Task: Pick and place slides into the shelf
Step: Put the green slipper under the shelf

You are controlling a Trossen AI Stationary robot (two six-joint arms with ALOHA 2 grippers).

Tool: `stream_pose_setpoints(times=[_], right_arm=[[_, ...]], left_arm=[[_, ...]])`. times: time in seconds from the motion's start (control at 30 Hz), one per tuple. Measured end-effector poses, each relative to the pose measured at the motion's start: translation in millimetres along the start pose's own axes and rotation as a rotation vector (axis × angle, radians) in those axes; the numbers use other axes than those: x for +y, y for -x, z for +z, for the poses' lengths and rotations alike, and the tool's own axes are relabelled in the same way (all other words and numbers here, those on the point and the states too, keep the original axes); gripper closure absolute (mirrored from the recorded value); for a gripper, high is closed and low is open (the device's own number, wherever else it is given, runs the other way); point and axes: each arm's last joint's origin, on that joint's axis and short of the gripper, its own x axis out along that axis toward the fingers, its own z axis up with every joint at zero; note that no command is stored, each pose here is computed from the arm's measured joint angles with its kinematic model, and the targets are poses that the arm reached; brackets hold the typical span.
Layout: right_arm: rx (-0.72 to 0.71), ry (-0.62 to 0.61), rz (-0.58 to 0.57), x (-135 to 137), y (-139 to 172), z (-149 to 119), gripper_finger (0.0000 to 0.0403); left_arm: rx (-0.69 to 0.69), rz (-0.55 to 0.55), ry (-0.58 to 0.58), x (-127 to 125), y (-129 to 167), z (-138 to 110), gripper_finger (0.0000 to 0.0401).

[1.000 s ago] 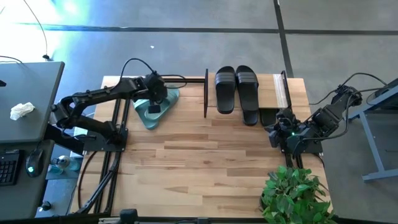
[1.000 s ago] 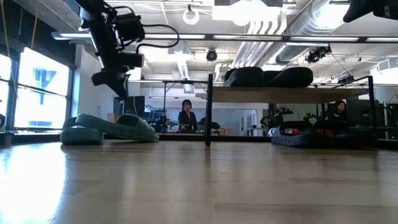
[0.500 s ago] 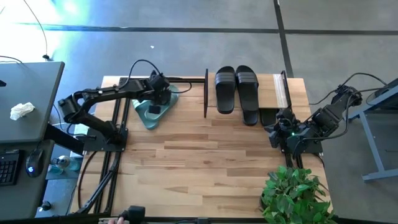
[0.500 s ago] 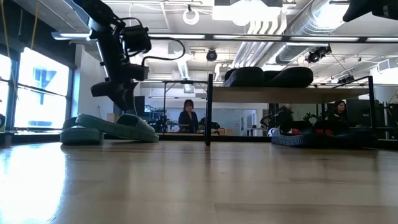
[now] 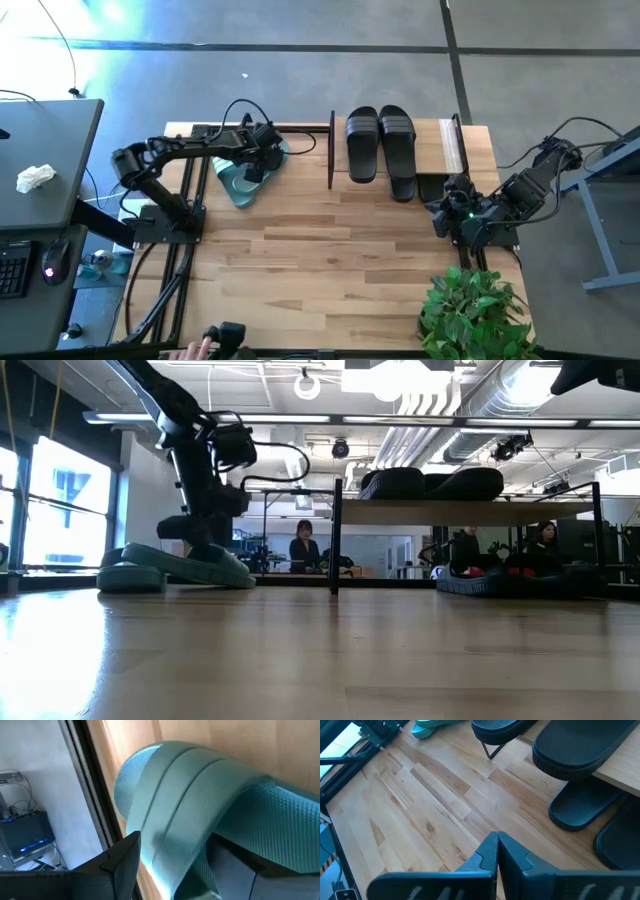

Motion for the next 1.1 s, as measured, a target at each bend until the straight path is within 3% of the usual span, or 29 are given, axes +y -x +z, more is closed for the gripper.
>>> stream_pose_setpoints(times=[0.2, 0.5, 0.77, 0.93, 1.1], right_arm=[[-0.001, 0.0, 0.0, 0, 0, 0, 0.0402], [-0.018, 0.0, -0.003, 0, 0, 1, 0.0402], [-0.028, -0.034, 0.0, 0, 0, 1, 0.0402], [-0.031, -0.068, 0.012, 2, 0, 1, 0.0402], [-0.007, -0.14, 0.059, 7, -1, 3, 0.0402]], left_arm=[[0.051, 0.016, -0.011, -1, -9, 1, 0.0225], [0.121, 0.068, 0.002, 0, -9, 0, 0.0387], [0.164, 0.127, 0.188, 0, 5, 3, 0.0395], [0.131, 0.16, 0.339, 7, 33, 13, 0.0397], [0.067, 0.278, 0.459, 21, 79, 30, 0.0398]])
